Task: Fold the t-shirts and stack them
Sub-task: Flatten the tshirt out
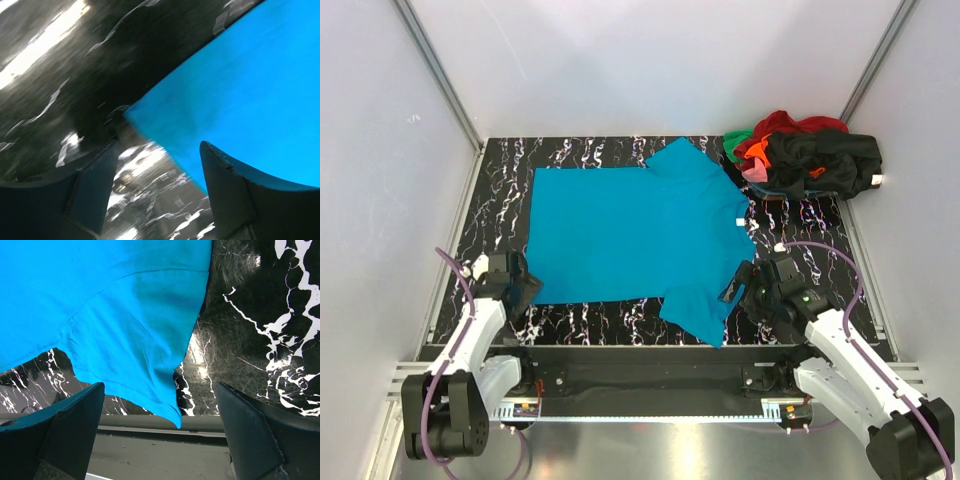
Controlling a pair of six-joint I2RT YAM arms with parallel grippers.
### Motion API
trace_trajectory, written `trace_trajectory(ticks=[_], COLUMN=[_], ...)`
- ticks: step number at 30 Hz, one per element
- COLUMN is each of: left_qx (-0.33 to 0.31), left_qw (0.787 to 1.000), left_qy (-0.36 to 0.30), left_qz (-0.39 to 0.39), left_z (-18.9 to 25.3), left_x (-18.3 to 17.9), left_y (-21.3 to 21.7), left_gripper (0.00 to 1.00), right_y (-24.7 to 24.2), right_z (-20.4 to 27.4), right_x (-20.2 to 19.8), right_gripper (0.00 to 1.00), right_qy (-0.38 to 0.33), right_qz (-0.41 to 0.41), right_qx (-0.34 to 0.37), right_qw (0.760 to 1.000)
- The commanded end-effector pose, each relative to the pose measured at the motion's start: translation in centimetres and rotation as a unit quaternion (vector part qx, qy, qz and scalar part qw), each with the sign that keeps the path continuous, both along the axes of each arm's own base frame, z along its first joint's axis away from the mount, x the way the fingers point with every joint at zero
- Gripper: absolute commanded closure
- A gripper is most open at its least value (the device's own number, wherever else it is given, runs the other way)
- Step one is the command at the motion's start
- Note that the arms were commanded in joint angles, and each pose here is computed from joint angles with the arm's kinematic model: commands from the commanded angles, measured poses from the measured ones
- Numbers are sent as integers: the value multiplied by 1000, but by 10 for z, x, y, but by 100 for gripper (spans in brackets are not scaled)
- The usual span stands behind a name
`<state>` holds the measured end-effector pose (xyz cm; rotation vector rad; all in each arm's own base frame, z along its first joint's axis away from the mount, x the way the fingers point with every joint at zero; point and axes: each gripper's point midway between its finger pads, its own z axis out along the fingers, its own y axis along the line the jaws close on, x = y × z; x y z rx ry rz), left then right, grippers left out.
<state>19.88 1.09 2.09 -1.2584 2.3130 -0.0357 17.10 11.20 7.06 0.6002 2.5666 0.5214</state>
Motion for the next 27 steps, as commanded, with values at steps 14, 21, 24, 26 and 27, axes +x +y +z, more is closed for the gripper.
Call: trace_trajectory(ticks=[14,21,24,26,27], left_qx=[13,10,12,11,11], left_qw=[1000,1000,1000,1000,999], left_qy=[-17,-22,-27,-29,-29], left_qz=[12,-2,-4,-5,-6], left_z=[-5,-3,-1,0,-1], left_x=[25,29,30,30,29], left_y=[7,4,4,4,4], left_gripper=[71,100,100,100,100], right_y=[2,8,13,14,16], right_z=[-6,-19,-18,-22,-21], right_x=[-12,-27,-26,-28,-27], right_gripper=[0,10,14,17,21], right_qy=[19,49,46,58,59], right_qz=[-37,-27,-19,-9,-4], right_qx=[31,45,50,44,43], right_qw=[999,997,998,997,997])
